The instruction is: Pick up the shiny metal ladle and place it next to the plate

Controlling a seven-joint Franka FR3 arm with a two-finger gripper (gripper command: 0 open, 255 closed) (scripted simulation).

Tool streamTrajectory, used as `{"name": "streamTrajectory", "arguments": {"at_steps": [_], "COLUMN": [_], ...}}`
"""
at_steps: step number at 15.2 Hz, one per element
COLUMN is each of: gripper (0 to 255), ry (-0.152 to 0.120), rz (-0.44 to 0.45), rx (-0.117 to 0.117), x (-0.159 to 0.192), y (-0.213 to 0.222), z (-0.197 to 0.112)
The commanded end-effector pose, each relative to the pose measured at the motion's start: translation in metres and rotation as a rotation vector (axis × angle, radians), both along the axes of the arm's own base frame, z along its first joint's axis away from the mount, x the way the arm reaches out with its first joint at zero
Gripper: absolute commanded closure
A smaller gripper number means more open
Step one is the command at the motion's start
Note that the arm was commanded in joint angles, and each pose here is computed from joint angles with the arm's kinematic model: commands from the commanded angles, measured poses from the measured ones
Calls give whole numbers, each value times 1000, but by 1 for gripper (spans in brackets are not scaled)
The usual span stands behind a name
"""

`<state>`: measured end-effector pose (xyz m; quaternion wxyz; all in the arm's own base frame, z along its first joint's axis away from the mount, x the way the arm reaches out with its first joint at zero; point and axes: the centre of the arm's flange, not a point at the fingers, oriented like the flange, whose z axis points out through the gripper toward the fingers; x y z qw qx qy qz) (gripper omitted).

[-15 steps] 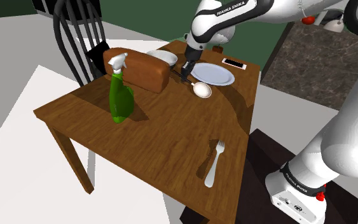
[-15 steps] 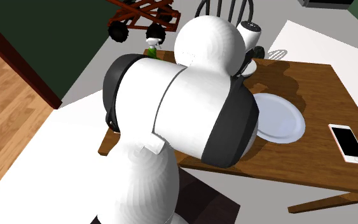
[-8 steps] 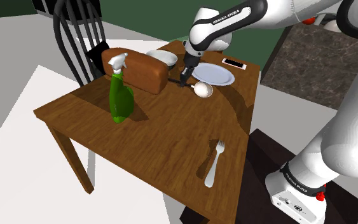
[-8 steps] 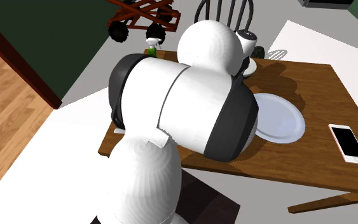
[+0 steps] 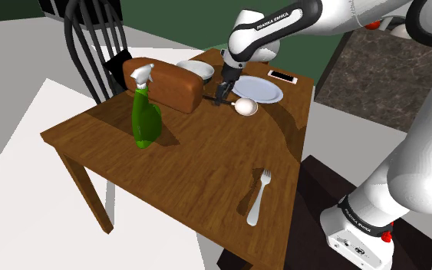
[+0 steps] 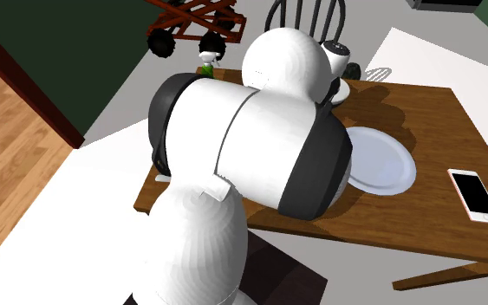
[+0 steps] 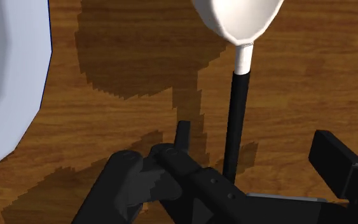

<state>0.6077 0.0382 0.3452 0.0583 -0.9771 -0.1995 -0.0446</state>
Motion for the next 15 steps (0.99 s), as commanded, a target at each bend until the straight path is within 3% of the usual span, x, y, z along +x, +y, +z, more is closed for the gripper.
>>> {"name": "streamTrajectory", "arguments": {"at_steps": [1,3,7,15], "gripper": [0,0,0,0], "ry": [0,0,0,0], "rz": [0,0,0,0], "rx": [0,0,0,0], "x": [0,0,-3,-3], "y": [0,0,-7,-7], "z": [0,0,49,49]}}
